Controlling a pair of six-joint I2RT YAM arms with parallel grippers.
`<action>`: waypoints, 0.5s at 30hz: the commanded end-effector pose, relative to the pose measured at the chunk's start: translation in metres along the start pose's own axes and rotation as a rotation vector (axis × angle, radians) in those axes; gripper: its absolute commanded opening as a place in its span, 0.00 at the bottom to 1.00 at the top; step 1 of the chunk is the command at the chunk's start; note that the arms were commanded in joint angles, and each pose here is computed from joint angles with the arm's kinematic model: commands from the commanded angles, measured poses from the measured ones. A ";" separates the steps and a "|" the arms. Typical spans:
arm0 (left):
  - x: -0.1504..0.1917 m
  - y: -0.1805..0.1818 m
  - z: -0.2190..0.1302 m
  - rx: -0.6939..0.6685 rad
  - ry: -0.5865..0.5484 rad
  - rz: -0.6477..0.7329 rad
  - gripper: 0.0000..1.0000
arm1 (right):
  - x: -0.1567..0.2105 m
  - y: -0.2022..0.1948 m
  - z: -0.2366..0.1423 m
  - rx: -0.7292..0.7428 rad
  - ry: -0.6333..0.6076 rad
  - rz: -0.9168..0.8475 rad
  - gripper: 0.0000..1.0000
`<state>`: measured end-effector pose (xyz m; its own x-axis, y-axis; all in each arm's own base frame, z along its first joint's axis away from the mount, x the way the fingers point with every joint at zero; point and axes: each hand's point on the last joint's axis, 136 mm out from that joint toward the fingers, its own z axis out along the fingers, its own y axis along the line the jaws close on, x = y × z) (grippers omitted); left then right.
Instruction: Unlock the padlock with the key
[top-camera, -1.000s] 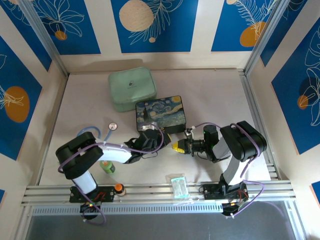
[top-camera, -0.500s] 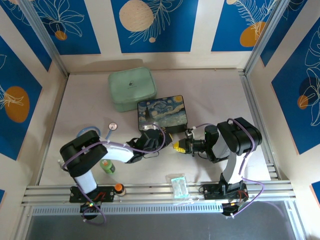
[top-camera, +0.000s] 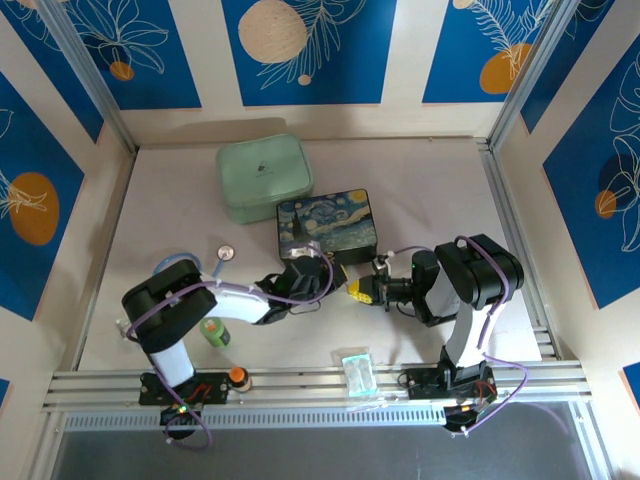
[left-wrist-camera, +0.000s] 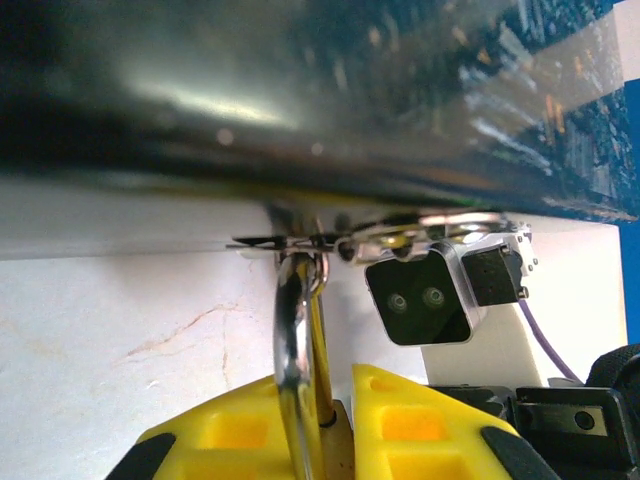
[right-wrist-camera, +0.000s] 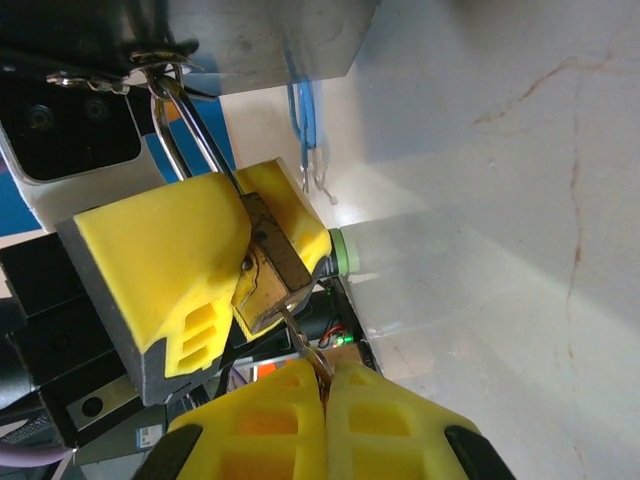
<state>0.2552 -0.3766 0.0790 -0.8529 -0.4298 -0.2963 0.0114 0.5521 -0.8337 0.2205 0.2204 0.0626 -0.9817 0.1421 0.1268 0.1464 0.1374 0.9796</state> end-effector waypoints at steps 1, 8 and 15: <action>0.058 -0.039 -0.004 0.120 0.222 0.035 0.00 | -0.034 0.028 -0.006 -0.037 -0.174 -0.125 0.00; 0.059 -0.043 -0.005 0.142 0.223 0.020 0.00 | -0.038 0.024 -0.010 -0.004 -0.227 -0.116 0.00; 0.059 -0.035 -0.007 0.123 0.212 0.023 0.00 | -0.042 0.021 -0.011 -0.014 -0.248 -0.092 0.07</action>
<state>0.2552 -0.3835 0.0865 -0.8520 -0.4338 -0.2932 0.0205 0.5319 -0.8466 0.2256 0.2166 0.0713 -0.9742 0.2033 0.0982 0.1283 0.1406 0.9817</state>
